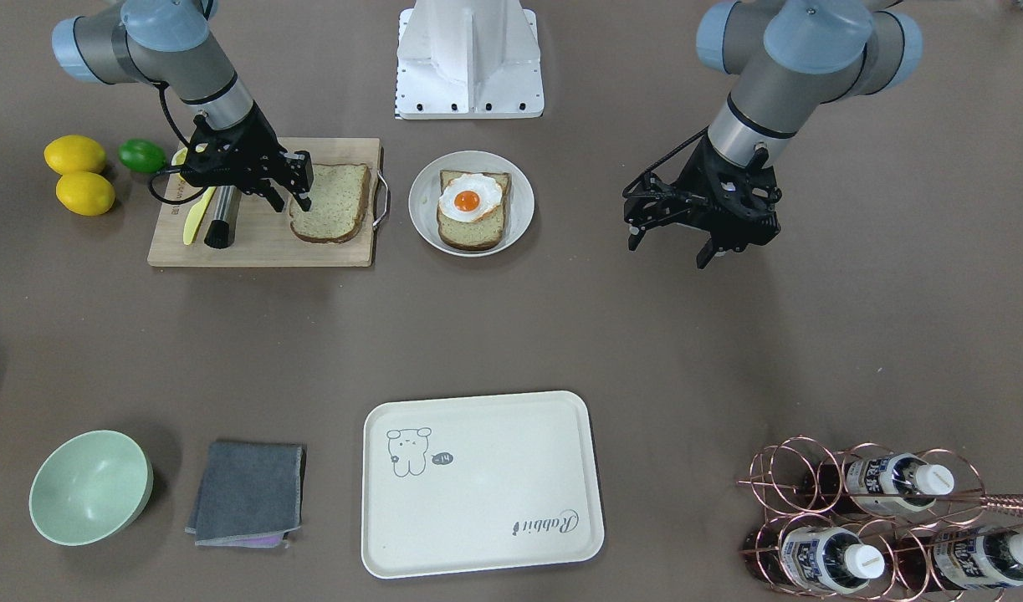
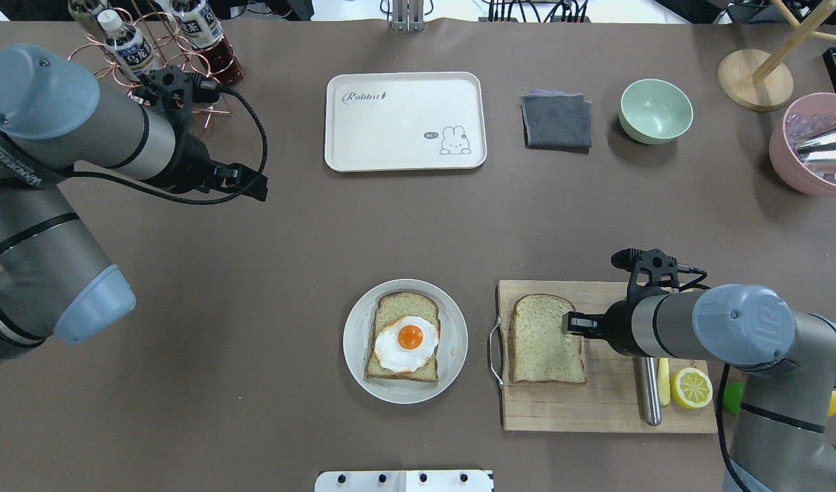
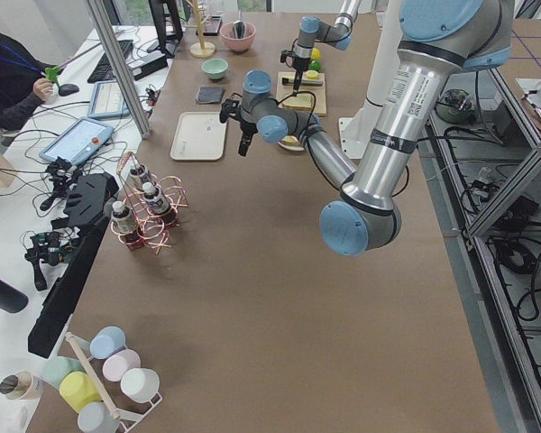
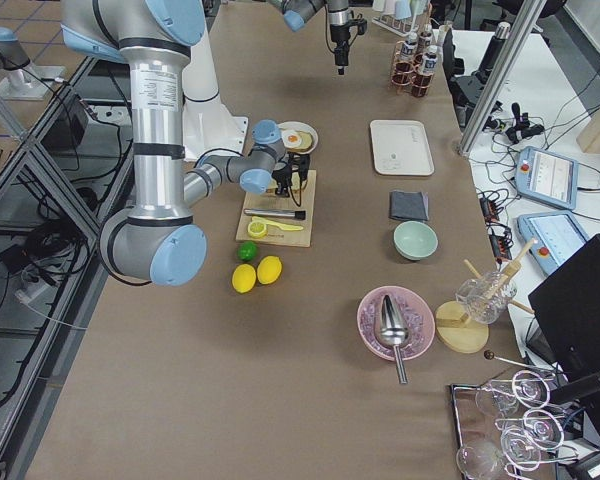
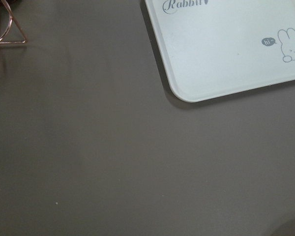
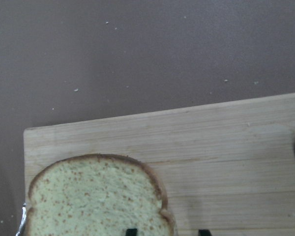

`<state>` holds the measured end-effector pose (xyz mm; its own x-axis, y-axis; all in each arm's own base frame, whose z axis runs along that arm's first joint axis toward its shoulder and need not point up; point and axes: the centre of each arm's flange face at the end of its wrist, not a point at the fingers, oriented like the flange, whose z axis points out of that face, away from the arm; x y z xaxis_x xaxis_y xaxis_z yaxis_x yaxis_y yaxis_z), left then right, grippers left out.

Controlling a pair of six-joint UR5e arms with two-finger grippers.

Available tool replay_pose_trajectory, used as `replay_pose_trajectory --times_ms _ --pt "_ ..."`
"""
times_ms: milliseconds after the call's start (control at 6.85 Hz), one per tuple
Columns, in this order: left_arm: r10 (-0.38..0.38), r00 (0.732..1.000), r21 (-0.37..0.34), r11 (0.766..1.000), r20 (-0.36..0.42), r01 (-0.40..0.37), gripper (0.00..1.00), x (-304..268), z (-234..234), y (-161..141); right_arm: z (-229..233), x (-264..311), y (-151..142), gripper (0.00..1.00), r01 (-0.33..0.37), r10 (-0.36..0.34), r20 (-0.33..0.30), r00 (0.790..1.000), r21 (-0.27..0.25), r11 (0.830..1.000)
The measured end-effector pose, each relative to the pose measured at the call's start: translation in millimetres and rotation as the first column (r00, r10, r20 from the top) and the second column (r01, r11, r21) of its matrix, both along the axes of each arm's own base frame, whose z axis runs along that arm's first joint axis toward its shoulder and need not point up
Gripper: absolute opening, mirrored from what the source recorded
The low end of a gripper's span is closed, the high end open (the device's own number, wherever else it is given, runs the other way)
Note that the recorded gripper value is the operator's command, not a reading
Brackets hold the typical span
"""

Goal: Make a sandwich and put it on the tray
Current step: 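Grasp the bread slice edge with the right gripper and lift it, then carry the bread slice over the egg toast and lay it on top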

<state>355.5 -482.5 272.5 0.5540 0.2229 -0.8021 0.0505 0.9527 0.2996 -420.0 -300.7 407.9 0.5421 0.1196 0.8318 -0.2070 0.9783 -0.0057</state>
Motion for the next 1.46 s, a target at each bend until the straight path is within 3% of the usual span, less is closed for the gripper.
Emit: replay_pose_trajectory --times_ms 146,876,1168,1460 --pt "0.000 1.000 0.000 1.000 0.000 0.000 0.99 0 0 0 0 -1 0 0.00 0.001 -0.001 0.001 1.000 0.000 1.000" --pt "0.001 1.000 0.001 1.000 -0.002 -0.001 0.99 0 -1 1 -25 9 -4 0.00 0.000 -0.001 0.050 0.999 0.010 1.000" --pt "0.005 1.000 -0.001 1.000 -0.005 -0.005 0.99 -1 -1 1 -57 29 -16 0.00 0.013 -0.014 0.123 0.992 0.004 1.000" --pt "0.008 1.000 -0.004 1.000 -0.008 -0.008 0.99 -1 -1 1 -102 12 -31 0.00 0.012 -0.016 0.202 0.979 0.019 1.000"
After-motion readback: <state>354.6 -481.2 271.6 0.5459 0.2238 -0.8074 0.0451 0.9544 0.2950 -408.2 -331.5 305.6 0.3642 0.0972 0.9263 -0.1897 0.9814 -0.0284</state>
